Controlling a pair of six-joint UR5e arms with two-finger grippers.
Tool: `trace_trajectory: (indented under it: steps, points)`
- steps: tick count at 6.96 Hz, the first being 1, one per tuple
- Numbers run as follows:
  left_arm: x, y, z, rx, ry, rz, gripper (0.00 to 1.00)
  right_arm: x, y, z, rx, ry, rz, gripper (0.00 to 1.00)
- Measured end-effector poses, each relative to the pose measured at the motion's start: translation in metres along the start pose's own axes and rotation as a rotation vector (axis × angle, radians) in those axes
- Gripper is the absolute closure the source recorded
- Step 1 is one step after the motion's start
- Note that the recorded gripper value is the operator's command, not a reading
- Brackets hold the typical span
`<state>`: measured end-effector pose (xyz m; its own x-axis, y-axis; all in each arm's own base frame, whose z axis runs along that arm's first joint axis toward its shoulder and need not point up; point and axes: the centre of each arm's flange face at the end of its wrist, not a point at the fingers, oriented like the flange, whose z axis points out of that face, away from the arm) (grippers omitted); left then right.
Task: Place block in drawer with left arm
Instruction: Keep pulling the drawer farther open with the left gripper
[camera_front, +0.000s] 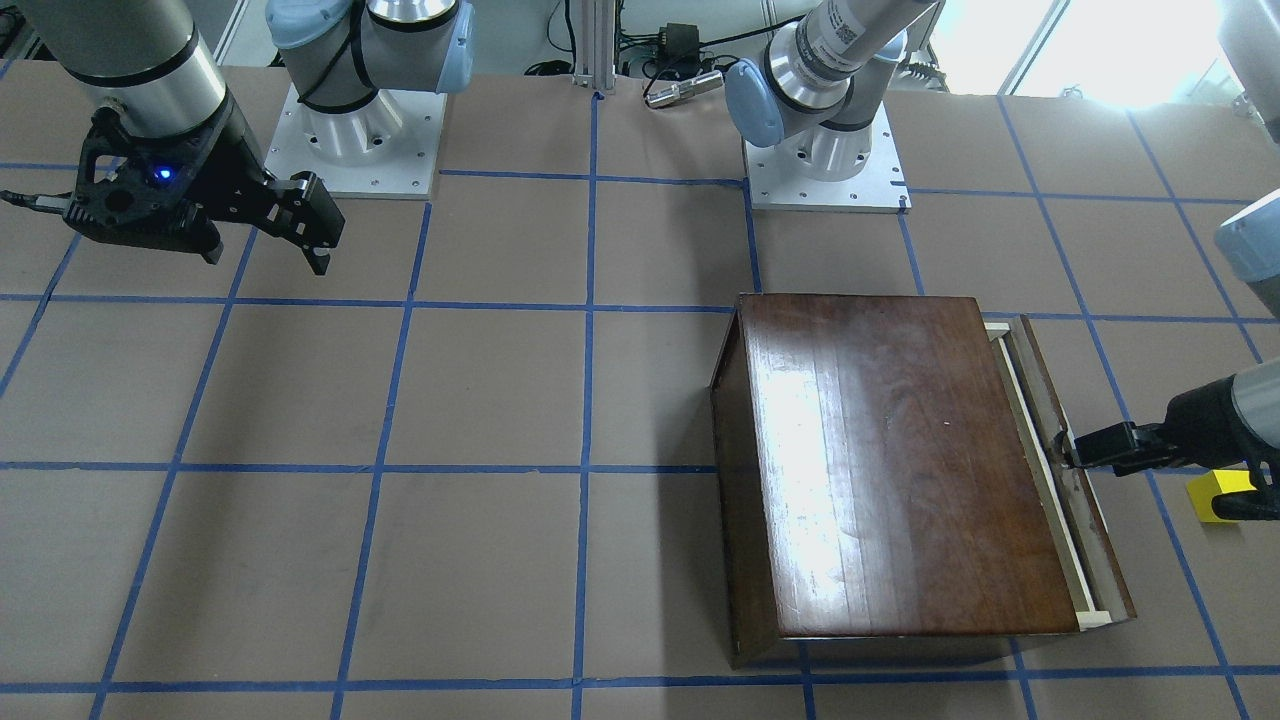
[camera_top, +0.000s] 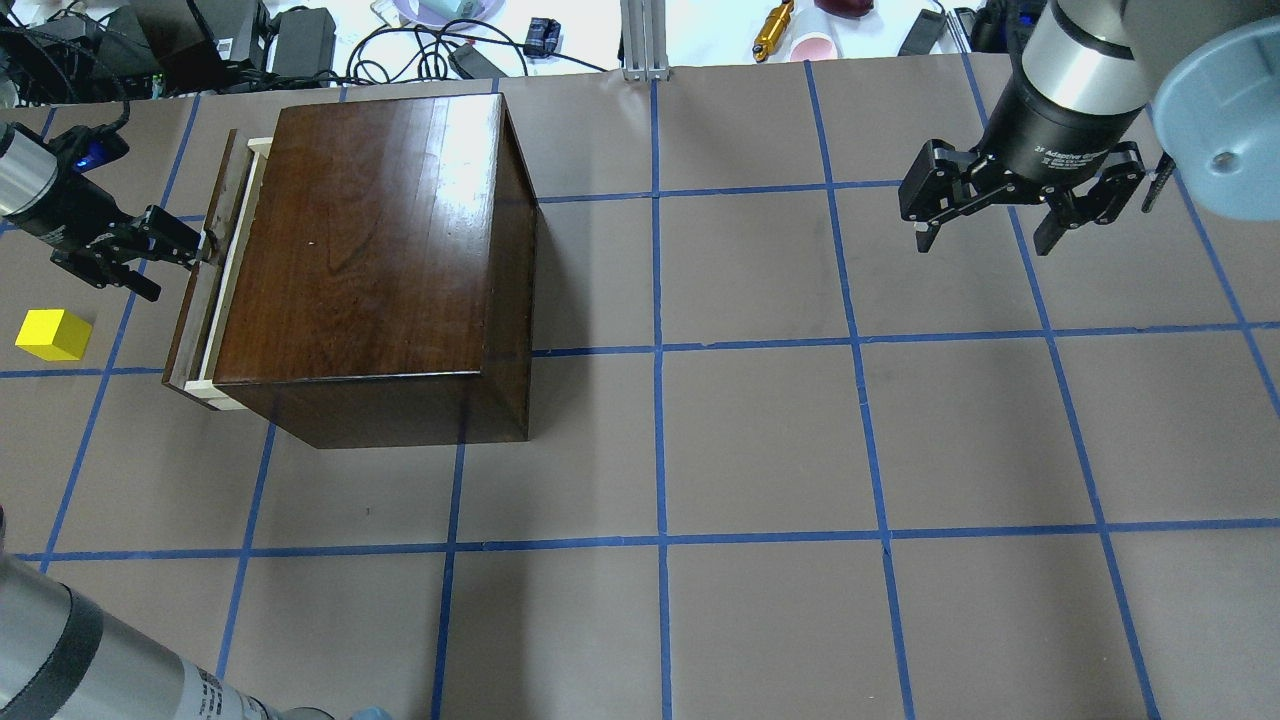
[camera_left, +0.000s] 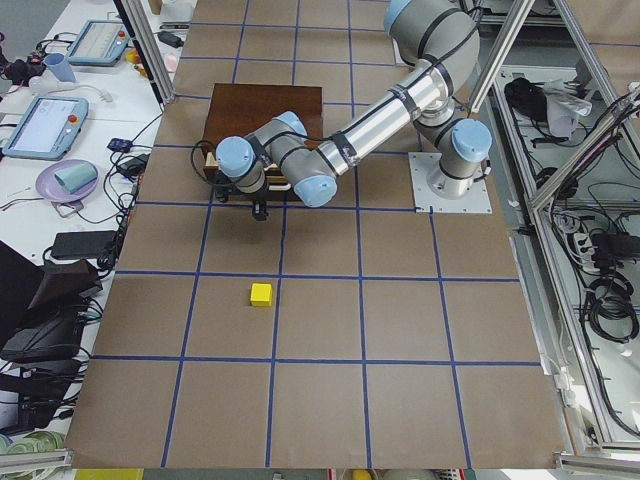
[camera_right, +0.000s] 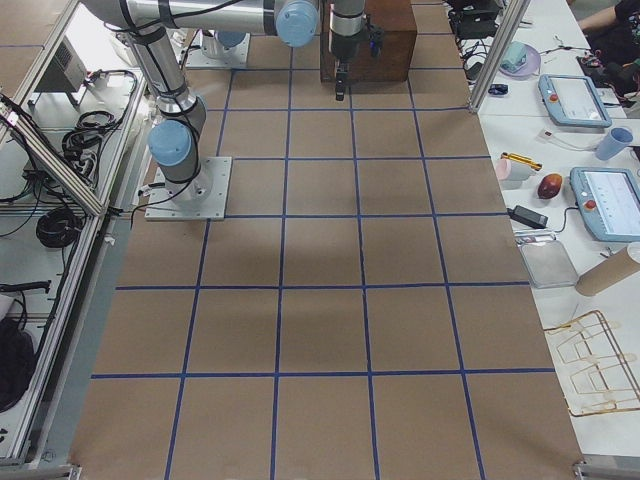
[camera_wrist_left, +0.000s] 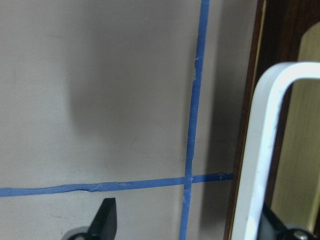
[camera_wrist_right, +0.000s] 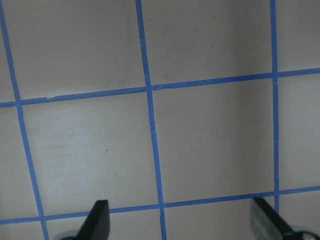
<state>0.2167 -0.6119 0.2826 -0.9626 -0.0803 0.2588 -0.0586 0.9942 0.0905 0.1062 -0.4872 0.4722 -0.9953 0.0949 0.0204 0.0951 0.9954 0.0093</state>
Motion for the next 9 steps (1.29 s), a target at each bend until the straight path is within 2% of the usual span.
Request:
trace_trajectory:
  steps: [9]
  points:
    - [-0.0031,-0.0038,-0.0112,0.005,-0.036,0.019,0.10,0.0000,0.0001,0.0002,0.000,0.000,0.000,0.00]
